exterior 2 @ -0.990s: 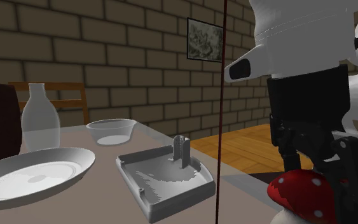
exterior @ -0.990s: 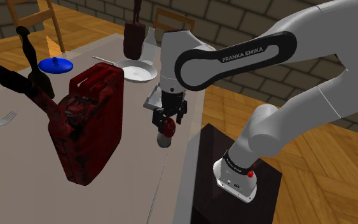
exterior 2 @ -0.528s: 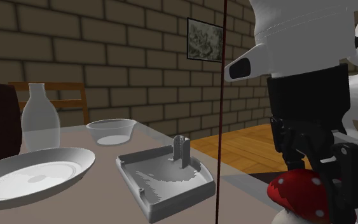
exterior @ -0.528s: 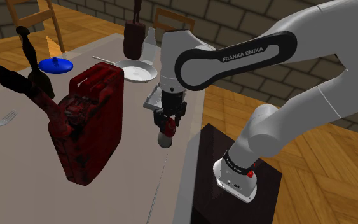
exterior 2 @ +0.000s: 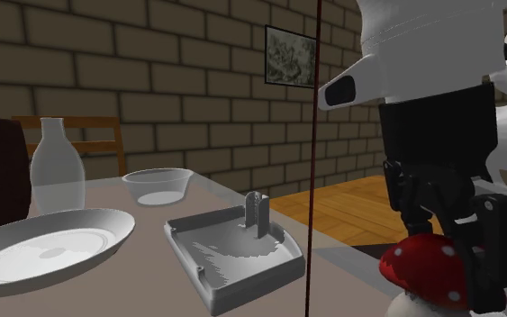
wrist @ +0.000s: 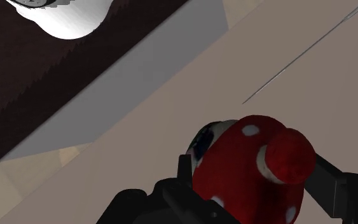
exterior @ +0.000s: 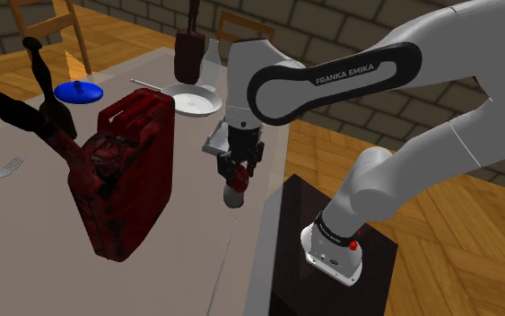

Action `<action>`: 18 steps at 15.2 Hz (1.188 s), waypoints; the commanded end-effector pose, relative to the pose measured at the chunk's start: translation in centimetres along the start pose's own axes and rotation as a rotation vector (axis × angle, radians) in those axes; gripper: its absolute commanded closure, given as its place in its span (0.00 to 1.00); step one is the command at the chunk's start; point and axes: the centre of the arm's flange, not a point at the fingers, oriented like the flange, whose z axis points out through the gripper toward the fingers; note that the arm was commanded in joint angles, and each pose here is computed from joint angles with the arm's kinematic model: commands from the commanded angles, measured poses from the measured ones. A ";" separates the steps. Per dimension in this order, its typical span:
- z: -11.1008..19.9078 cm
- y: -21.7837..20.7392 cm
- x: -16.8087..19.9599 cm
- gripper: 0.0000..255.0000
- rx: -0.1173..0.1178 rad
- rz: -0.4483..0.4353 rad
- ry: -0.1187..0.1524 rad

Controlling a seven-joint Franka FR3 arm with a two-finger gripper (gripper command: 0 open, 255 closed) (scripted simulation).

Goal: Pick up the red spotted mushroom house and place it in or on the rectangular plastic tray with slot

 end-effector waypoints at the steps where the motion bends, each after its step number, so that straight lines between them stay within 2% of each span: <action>1: -0.9 0.0 -0.2 1.00 0.000 0.000 0.000; 18: -9.7 0.2 -2.2 1.00 0.000 0.000 0.000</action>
